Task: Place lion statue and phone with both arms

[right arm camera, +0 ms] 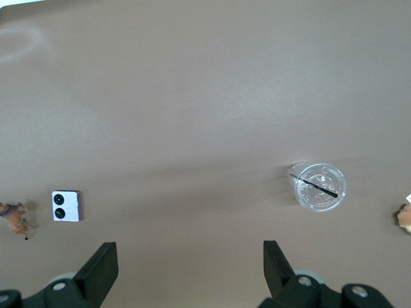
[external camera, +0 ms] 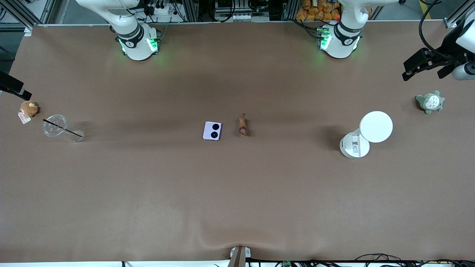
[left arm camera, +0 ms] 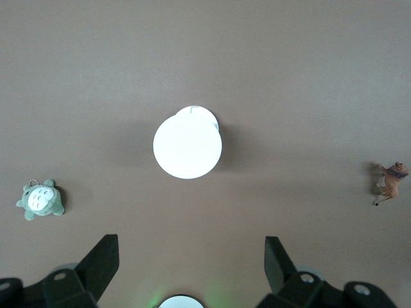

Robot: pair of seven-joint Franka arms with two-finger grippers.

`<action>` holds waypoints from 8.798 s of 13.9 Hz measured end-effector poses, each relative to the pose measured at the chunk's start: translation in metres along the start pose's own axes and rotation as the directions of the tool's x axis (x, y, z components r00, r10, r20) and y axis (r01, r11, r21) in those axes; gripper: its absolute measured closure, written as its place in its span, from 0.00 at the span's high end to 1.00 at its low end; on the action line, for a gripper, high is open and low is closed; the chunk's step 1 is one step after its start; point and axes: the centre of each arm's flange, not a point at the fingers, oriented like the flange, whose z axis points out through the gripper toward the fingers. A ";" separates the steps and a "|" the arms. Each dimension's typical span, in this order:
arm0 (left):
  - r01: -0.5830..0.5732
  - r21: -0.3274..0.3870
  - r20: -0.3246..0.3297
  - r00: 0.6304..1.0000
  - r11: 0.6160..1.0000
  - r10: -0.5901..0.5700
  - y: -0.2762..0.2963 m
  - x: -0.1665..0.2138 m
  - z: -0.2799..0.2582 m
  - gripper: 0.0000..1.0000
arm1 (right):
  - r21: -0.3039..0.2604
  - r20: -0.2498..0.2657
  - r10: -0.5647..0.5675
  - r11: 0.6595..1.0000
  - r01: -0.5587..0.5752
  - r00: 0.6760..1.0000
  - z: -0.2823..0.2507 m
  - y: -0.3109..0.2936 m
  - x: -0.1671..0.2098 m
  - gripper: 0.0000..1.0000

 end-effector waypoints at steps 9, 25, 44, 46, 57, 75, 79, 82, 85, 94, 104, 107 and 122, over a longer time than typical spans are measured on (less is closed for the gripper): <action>0.000 0.003 0.016 1.000 1.000 0.000 0.000 -0.002 0.002 1.00 | -0.070 0.007 -0.003 0.998 0.004 1.000 0.003 0.002 0.000 1.00; -0.001 0.004 0.026 1.000 1.000 0.001 0.000 -0.002 0.003 1.00 | -0.069 -0.006 -0.005 0.998 0.004 1.000 0.013 0.002 0.005 1.00; 0.005 -0.064 0.059 0.998 0.998 -0.001 0.368 -0.017 0.249 1.00 | -0.069 0.008 -0.006 0.998 0.006 1.000 0.018 0.003 0.004 1.00; 0.009 -0.073 0.070 0.998 0.997 -0.004 0.403 -0.031 0.295 1.00 | -0.069 0.012 -0.006 0.998 0.007 1.000 0.018 0.003 0.004 1.00; 0.118 -0.035 0.048 0.992 0.992 -0.116 0.466 -0.076 0.448 0.73 | -0.069 0.026 -0.005 0.998 0.007 1.000 0.022 0.004 0.003 1.00; -0.132 0.183 0.012 0.991 0.974 0.132 0.293 0.065 0.396 0.37 | -0.109 0.172 -0.158 0.978 0.178 0.972 0.171 -0.268 -0.008 1.00; -0.195 0.100 0.071 0.980 0.976 0.188 0.211 0.089 0.387 0.37 | -0.039 0.186 -0.144 0.987 0.154 0.972 0.254 -0.342 -0.014 1.00; -0.198 0.004 0.079 0.977 0.980 0.197 0.169 0.087 0.391 0.37 | -0.064 0.185 -0.150 0.984 0.164 0.971 0.356 -0.396 -0.030 1.00; -0.245 0.036 0.066 0.968 0.969 0.243 0.149 0.079 0.411 0.37 | -0.075 0.152 -0.146 0.984 0.159 0.977 0.421 -0.412 -0.044 1.00; -0.239 0.013 0.046 0.970 0.971 0.238 0.116 0.063 0.445 0.37 | -0.095 0.119 -0.090 0.990 0.102 0.989 0.485 -0.398 -0.085 1.00; -0.233 -0.007 0.038 0.972 0.972 0.233 0.110 0.056 0.453 0.71 | -0.058 0.017 -0.050 0.997 0.051 0.999 0.523 -0.384 -0.113 1.00; -0.256 0.029 0.032 0.966 0.966 0.255 0.122 0.056 0.423 1.00 | -0.055 0.013 -0.043 0.998 0.044 0.999 0.522 -0.388 -0.116 1.00; -0.145 0.206 -0.048 0.986 0.968 0.158 0.158 0.076 0.107 1.00 | -0.040 -0.030 -0.074 0.997 0.073 0.997 0.545 -0.394 -0.137 0.92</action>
